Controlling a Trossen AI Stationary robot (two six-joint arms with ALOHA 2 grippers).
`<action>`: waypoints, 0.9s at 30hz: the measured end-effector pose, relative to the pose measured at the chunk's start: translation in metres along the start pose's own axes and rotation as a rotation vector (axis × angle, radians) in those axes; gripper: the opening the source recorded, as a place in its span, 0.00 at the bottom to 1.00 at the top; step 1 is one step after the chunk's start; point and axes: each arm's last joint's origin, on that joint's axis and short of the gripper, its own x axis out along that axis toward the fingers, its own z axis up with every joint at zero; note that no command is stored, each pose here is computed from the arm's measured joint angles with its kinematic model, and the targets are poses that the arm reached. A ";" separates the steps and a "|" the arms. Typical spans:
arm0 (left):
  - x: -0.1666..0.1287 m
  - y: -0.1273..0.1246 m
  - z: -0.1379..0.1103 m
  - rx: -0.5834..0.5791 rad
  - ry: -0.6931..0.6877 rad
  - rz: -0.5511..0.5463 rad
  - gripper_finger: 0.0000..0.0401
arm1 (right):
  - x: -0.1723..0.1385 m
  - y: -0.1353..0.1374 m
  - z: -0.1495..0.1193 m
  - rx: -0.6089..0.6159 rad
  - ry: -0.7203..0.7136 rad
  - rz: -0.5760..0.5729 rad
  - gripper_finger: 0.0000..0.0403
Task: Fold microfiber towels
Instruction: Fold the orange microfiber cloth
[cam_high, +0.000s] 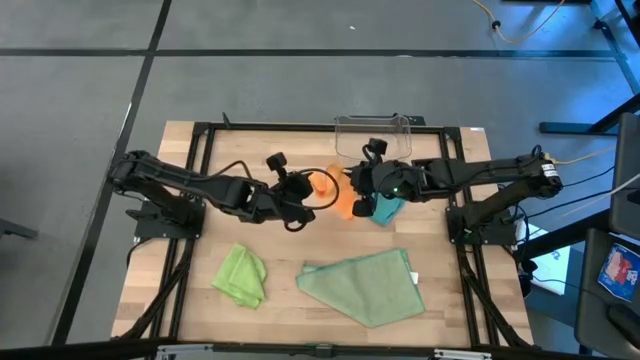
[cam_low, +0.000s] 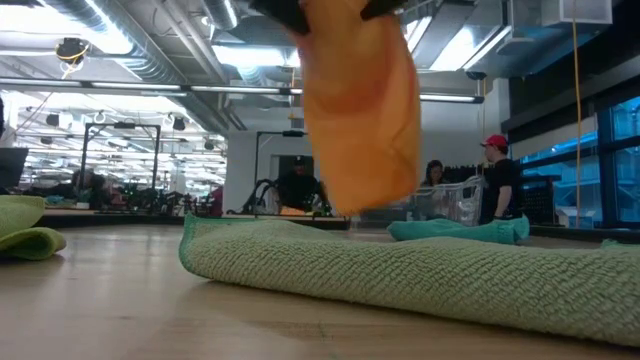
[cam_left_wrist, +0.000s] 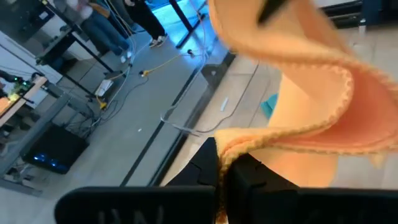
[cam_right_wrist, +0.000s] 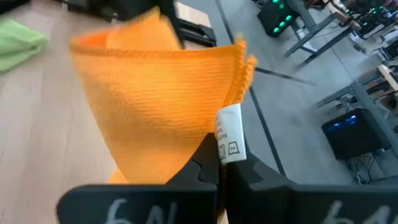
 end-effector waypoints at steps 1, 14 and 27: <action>-0.002 0.002 0.003 0.004 0.007 -0.004 0.00 | 0.002 0.002 -0.002 0.002 -0.001 0.001 0.01; -0.019 0.031 0.003 0.025 0.214 -0.037 0.00 | 0.039 0.035 -0.032 -0.082 -0.302 0.066 0.01; 0.011 0.074 0.007 0.047 0.300 0.088 0.00 | 0.068 -0.002 -0.058 -0.185 -0.412 -0.045 0.01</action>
